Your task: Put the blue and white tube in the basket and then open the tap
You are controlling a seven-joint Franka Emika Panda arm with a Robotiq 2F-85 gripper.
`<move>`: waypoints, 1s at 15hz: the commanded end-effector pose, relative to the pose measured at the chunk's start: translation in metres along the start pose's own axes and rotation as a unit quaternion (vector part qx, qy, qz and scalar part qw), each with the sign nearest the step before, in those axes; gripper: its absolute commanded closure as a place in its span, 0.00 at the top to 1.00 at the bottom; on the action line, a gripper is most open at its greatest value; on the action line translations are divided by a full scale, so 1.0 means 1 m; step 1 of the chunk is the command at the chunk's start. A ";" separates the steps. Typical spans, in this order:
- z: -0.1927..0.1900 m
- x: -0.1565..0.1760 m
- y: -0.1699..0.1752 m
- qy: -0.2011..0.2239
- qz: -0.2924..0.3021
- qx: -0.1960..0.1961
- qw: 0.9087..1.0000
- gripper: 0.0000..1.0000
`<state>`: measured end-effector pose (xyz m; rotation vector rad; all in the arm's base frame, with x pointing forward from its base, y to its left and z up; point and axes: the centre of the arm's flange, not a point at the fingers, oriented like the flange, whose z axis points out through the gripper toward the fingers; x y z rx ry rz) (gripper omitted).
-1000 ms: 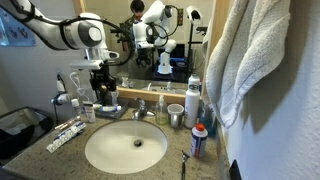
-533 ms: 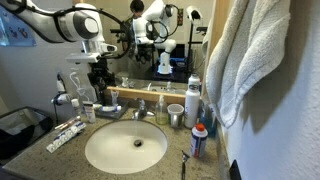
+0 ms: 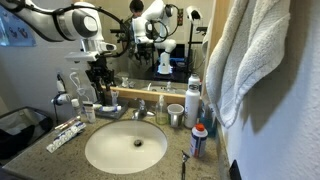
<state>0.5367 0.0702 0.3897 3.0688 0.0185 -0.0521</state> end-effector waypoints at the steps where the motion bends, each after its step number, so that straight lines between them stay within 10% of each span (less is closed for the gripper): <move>1: -0.014 -0.003 -0.005 -0.008 0.010 -0.013 1.000 0.84; 4: -0.017 -0.002 -0.008 -0.011 0.011 -0.017 1.000 1.00; 15: -0.020 -0.001 -0.015 -0.024 0.016 -0.022 0.999 1.00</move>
